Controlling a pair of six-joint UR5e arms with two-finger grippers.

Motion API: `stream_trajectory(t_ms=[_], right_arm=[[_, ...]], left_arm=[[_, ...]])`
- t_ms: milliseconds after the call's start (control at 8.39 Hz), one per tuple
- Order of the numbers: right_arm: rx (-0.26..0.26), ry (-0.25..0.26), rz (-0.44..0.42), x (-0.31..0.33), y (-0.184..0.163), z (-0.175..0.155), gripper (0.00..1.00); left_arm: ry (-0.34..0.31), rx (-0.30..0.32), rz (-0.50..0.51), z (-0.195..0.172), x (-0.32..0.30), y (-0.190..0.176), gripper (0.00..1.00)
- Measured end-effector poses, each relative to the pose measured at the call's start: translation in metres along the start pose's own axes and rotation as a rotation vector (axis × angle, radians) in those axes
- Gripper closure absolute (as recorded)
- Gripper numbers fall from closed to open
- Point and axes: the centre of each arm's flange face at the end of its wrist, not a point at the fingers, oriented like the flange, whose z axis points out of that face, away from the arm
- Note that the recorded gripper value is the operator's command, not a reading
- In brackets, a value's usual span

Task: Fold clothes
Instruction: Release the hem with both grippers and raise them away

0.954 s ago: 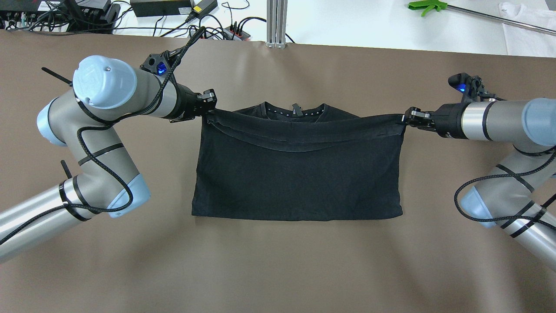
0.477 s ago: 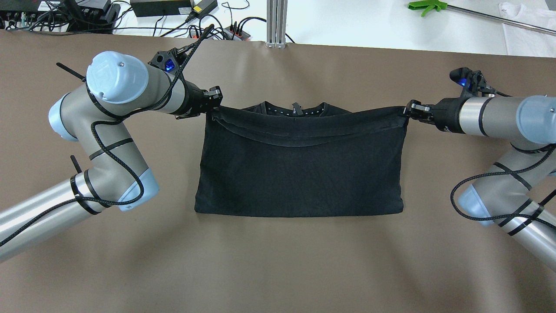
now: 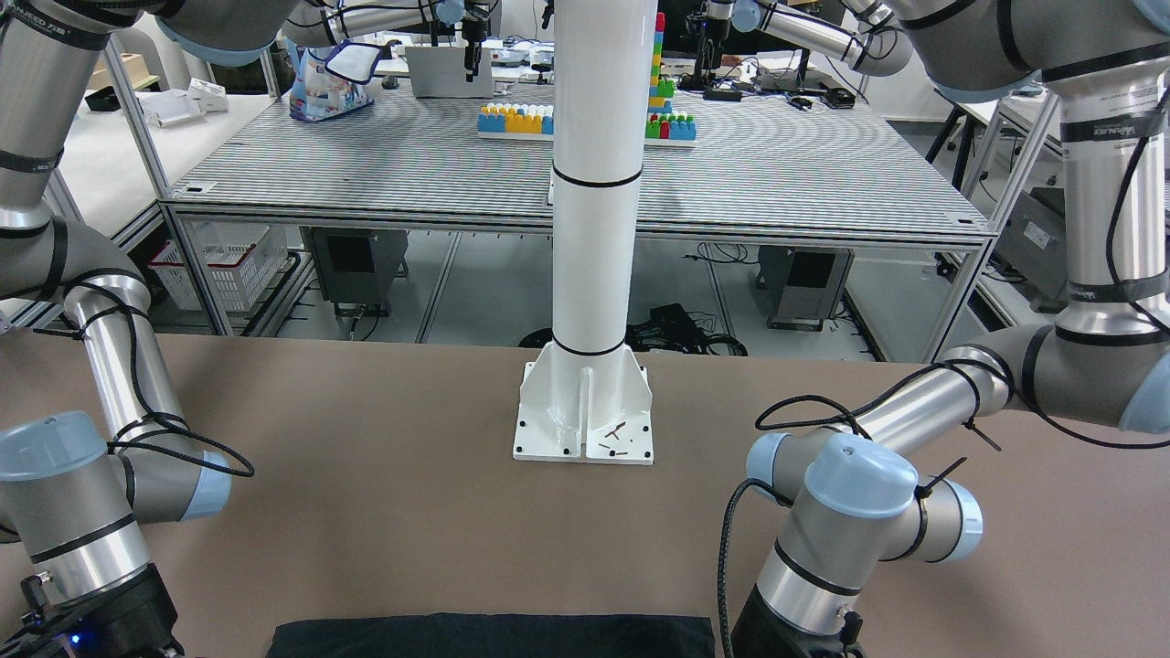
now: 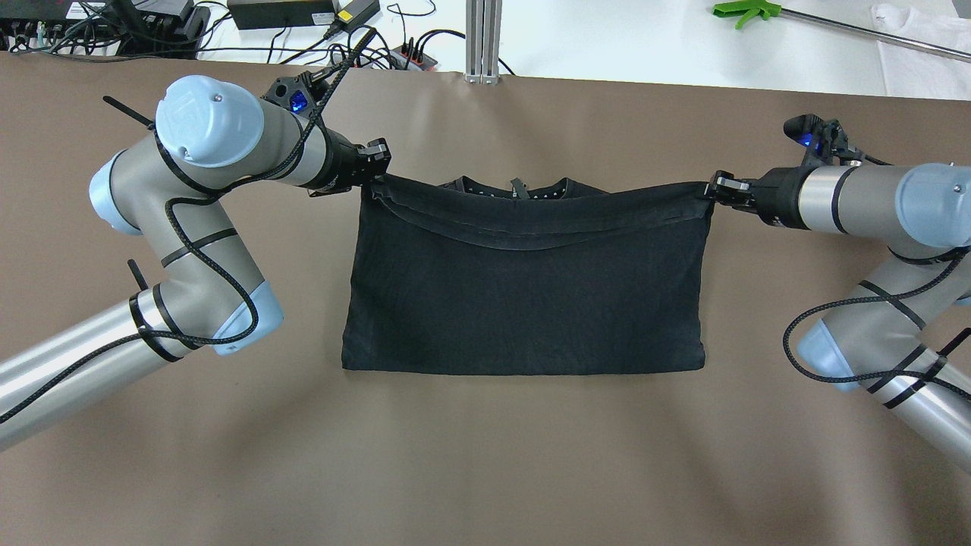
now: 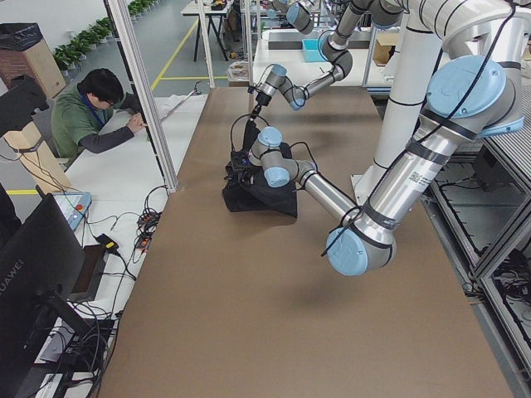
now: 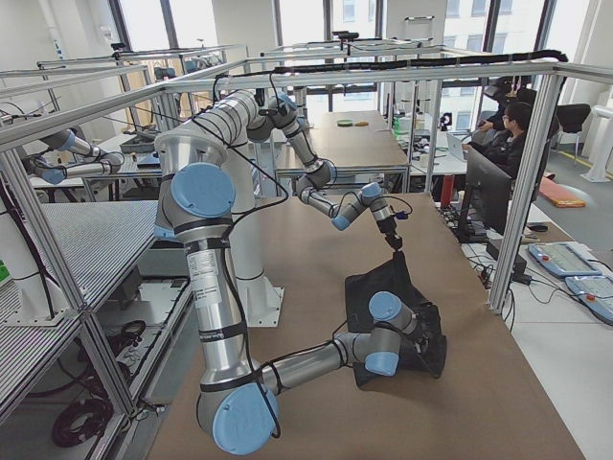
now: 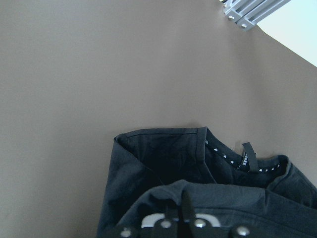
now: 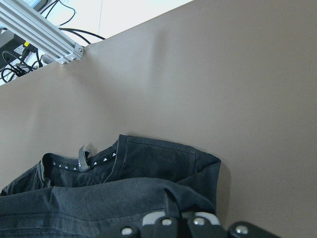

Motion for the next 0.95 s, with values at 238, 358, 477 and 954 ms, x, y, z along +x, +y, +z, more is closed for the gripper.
stream_trajectory(t_ms=[238, 358, 477, 954], right_arm=[[0.000, 0.000, 0.006, -0.001, 0.000, 0.000, 0.07], [0.001, -0.001, 0.013, -0.001, 0.000, -0.001, 0.07], [0.000, 0.000, 0.018, 0.000, 0.000, -0.001, 0.07], [-0.035, 0.026, 0.065, 0.016, 0.012, -0.002, 0.07]], left_arm=[[0.004, 0.017, -0.002, 0.000, 0.001, -0.002, 0.00], [0.006, 0.036, -0.004, -0.002, 0.002, -0.003, 0.00], [0.010, 0.048, -0.004, -0.003, 0.003, -0.004, 0.00], [0.042, 0.070, -0.002, -0.019, 0.021, -0.010, 0.00]])
